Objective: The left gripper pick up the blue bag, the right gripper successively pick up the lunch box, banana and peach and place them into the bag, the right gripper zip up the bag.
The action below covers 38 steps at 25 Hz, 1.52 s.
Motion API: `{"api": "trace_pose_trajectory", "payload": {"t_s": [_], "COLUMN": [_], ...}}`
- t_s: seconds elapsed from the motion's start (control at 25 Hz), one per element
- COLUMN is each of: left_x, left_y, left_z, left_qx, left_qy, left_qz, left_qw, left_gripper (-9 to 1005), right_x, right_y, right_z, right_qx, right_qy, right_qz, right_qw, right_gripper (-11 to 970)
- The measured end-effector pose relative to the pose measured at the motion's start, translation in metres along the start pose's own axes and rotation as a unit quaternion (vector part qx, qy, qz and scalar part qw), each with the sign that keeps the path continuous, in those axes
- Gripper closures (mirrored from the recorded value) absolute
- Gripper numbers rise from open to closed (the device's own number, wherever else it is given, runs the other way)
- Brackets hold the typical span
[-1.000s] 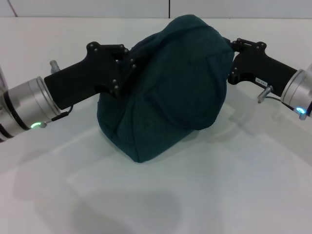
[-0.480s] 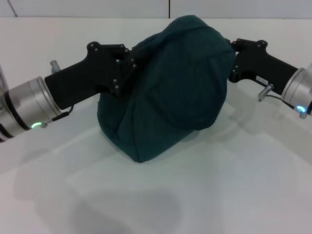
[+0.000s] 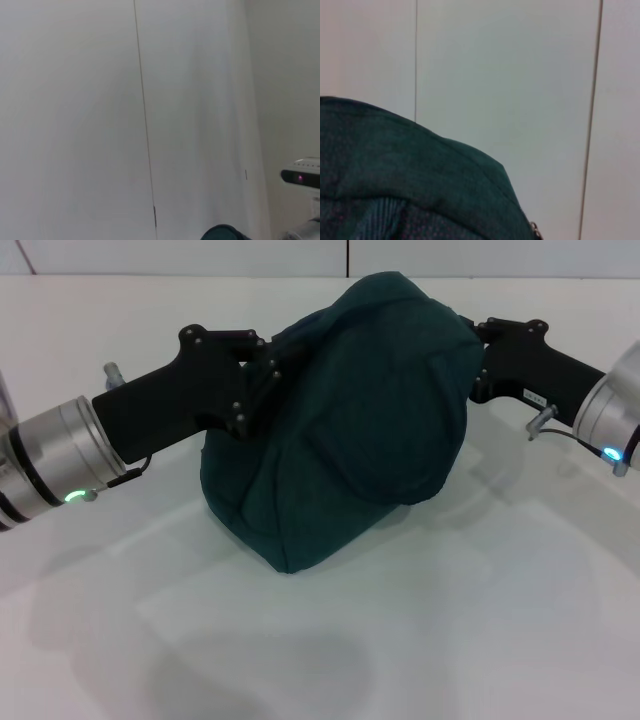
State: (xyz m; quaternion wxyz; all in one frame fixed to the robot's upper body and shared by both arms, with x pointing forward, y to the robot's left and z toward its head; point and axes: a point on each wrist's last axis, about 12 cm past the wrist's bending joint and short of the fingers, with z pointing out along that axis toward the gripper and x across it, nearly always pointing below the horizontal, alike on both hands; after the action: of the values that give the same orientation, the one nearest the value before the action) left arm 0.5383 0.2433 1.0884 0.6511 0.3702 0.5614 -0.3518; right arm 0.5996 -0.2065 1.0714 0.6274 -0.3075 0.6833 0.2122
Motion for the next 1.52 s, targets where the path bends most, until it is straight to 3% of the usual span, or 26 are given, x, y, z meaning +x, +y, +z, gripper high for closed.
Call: {"api": "trace_pose_trajectory", "payload": {"t_s": [0.8, 0.92, 1.52], "left_x": [0.004, 0.004, 0.002], "left_y": [-0.003, -0.003, -0.001], "left_z": [0.005, 0.005, 0.005], "left_qx": [0.002, -0.001, -0.012], "left_qy": [-0.002, -0.005, -0.015], "left_qz": [0.001, 0.001, -0.001], "left_qw": [1.0, 1.0, 1.0], "left_gripper": [920, 919, 914], "right_x": [0.001, 0.005, 0.015], "right_y": [0.0, -0.001, -0.005], "right_z": [-0.002, -0.006, -0.016], "right_qx": [-0.001, 0.007, 0.026], "right_qy": [-0.001, 0.004, 0.011], "right_qz": [-0.003, 0.003, 0.022], "right_qw": [1.0, 1.0, 0.999], "right_gripper": [860, 926, 907]}}
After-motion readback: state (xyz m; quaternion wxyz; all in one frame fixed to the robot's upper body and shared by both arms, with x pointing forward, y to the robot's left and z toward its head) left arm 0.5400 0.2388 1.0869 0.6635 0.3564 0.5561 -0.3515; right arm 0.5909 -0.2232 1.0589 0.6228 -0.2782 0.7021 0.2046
